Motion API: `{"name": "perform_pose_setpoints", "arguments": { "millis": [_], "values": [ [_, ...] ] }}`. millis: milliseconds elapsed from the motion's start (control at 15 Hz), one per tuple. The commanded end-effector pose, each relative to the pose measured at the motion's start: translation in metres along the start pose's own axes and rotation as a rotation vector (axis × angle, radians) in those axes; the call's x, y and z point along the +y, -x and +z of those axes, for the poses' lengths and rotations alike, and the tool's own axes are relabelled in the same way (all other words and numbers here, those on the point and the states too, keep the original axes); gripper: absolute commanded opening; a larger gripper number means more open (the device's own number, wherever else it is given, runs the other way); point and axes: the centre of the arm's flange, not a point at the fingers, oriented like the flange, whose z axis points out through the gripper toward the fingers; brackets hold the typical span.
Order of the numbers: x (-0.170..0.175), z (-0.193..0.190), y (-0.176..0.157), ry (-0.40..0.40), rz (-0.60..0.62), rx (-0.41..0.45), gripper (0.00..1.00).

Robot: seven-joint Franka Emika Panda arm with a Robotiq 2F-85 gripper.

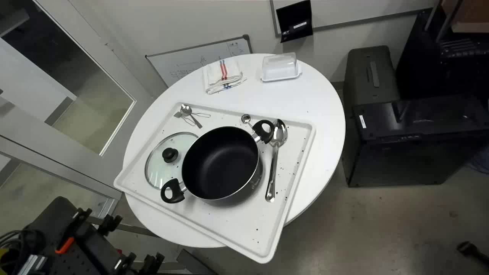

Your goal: Place the lid on the pot

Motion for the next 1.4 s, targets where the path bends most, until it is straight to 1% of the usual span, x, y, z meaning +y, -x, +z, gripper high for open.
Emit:
{"name": "perform_pose_setpoints", "arguments": {
  "millis": [0,400,667,867,1333],
  "values": [
    [0.0,0.0,0.0,0.0,0.0,0.0,1.0],
    [0.0,0.002,-0.001,0.003,0.003,-0.003,1.0],
    [-0.003,0.021,-0.014,0.038,0.034,0.009,1.0],
    [-0.009,0.058,-0.034,0.085,0.053,0.019,1.0],
    [-0.021,0.167,-0.086,0.133,0.101,0.09,1.0]
  ]
}}
